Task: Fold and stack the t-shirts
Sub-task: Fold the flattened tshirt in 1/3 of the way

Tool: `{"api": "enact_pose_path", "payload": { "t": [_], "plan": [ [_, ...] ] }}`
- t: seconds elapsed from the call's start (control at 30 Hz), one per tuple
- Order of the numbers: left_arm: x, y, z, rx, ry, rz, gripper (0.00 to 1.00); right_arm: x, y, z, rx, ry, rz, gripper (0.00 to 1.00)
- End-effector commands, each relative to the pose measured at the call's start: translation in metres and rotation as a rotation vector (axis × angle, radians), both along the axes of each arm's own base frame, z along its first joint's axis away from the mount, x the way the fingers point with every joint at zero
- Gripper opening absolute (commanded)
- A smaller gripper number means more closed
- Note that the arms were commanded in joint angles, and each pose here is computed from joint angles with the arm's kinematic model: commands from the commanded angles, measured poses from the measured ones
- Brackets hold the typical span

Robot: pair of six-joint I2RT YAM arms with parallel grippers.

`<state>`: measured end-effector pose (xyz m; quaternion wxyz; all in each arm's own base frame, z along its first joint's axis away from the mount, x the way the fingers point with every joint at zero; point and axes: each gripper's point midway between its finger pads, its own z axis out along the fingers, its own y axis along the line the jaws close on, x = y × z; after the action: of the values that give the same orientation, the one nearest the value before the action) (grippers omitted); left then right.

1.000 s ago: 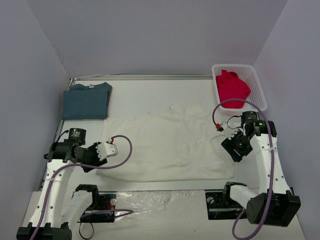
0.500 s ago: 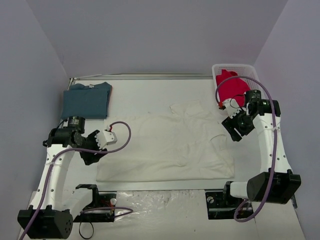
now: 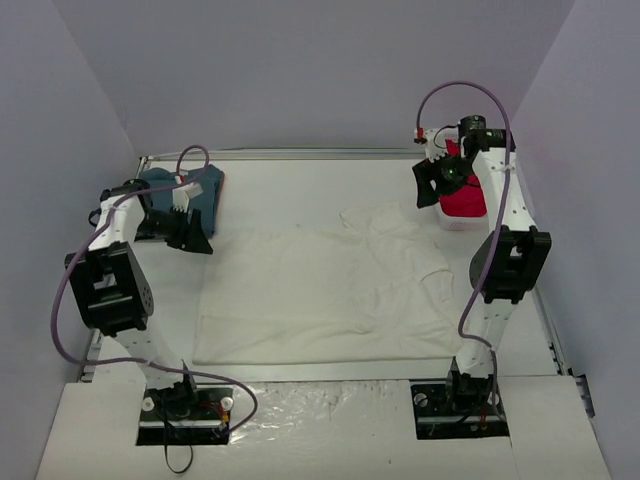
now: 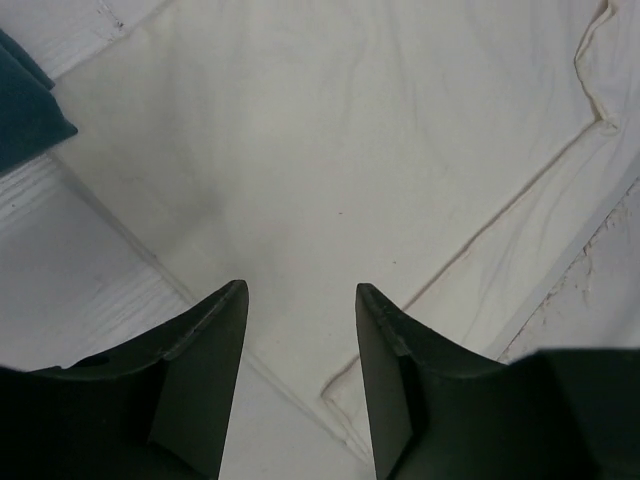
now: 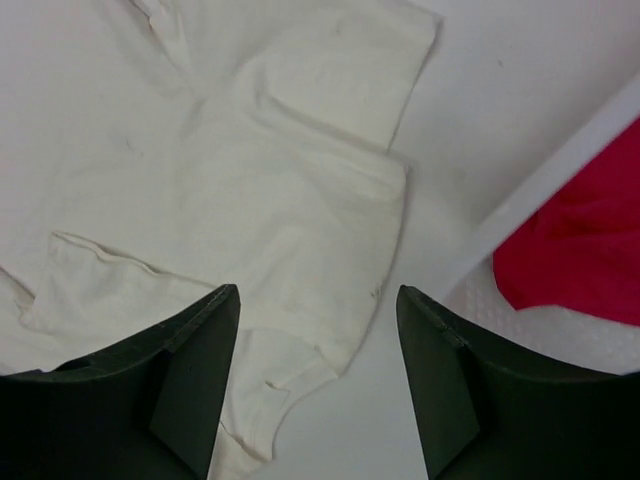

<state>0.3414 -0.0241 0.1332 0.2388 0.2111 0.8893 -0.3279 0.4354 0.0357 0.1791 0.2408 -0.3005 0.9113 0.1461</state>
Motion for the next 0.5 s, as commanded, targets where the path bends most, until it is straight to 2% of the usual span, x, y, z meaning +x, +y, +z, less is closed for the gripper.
{"api": "enact_pose_path", "payload": {
  "t": [0.0, 0.27, 0.33, 0.47],
  "plan": [
    [0.02, -0.005, 0.009, -0.12, 0.024, 0.061, 0.45, 0.014, 0.041, 0.004, 0.049, 0.029, 0.029, 0.6],
    [0.052, 0.025, -0.028, -0.041, 0.066, 0.213, 0.43, 0.041, 0.063, -0.009, 0.021, 0.012, 0.05, 0.61],
    [0.053, 0.034, -0.04, 0.005, 0.095, 0.278, 0.38, 0.043, 0.065, -0.014, 0.02, 0.021, 0.055, 0.61],
    [0.062, 0.043, -0.056, 0.045, 0.078, 0.343, 0.38, 0.041, 0.065, -0.023, 0.018, 0.043, 0.06, 0.61]
  ]
}}
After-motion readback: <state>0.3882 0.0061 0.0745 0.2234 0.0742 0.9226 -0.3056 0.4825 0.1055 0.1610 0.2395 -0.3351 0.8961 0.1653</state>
